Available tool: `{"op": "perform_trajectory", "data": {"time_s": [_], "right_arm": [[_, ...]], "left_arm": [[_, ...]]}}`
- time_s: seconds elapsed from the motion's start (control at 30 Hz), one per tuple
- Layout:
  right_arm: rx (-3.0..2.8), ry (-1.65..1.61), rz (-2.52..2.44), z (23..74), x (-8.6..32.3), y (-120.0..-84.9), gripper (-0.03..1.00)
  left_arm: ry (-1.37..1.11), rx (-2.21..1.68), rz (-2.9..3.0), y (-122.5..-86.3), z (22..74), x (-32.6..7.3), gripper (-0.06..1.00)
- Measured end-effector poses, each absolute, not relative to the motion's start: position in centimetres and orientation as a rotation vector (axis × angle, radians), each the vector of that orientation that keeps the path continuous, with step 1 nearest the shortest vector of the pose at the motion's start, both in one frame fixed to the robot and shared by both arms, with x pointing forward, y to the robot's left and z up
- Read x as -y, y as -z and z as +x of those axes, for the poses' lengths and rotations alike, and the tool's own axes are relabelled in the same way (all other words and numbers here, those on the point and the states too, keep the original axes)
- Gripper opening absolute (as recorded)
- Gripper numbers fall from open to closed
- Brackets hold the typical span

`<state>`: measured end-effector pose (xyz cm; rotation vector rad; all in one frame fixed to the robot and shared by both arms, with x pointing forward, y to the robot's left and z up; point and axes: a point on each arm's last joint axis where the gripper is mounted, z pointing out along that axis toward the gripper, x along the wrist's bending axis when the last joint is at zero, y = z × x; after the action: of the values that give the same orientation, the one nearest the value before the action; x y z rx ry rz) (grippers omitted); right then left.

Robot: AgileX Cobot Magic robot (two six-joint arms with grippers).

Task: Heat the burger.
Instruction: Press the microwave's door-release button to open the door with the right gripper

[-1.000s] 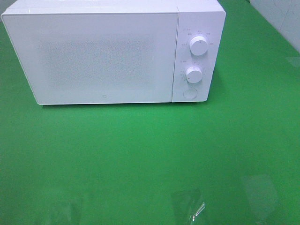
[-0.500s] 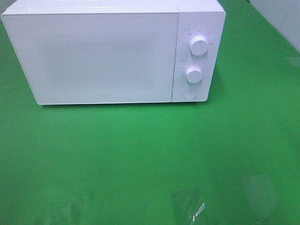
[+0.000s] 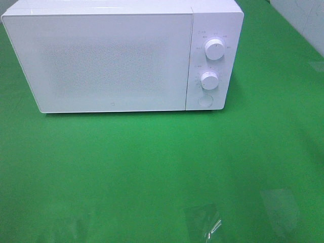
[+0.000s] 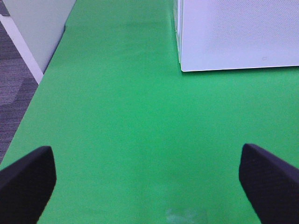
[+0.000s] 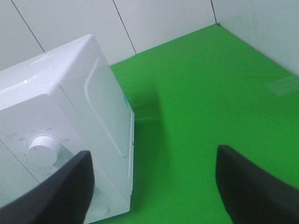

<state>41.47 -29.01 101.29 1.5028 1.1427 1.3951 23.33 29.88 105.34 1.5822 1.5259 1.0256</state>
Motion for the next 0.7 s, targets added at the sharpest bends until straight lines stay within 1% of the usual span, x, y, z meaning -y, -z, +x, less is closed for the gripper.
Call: {"op": "perform_trajectory", "data": {"time_s": [0.3,0.33,0.37,0.43,0.53,0.57,0.67,0.7], "right_arm": [[-1.248,-1.506,1.493,43.4,25.5,-99.1,0.71],[-1.247,-1.523,1.514,43.7,24.7,-98.4,0.71],[-1.247,-1.523,1.514,43.7,24.7,-98.4,0.71],[-1.249,-1.550,1.554,44.1,22.8,-97.0,0.71],[-1.250,-1.554,1.561,44.1,22.4,-96.6,0.71],[-1.260,-1.558,1.566,44.1,21.4,-96.0,0.71],[-1.256,-1.554,1.576,44.0,20.8,-95.3,0.71],[-1.262,-1.535,1.591,44.0,20.1,-94.6,0.71]], "left_arm": [[-1.026,-1.526,1.582,-105.3,23.3,-29.9,0.99],[-1.026,-1.526,1.582,-105.3,23.3,-29.9,0.99],[-1.026,-1.526,1.582,-105.3,23.3,-29.9,0.99],[-1.026,-1.526,1.582,-105.3,23.3,-29.9,0.99],[-1.026,-1.526,1.582,-105.3,23.3,-29.9,0.99],[-1.026,-1.526,1.582,-105.3,23.3,-29.9,0.99],[-1.026,-1.526,1.582,-105.3,23.3,-29.9,0.99],[-1.026,-1.526,1.582,-105.3,23.3,-29.9,0.99]]}}
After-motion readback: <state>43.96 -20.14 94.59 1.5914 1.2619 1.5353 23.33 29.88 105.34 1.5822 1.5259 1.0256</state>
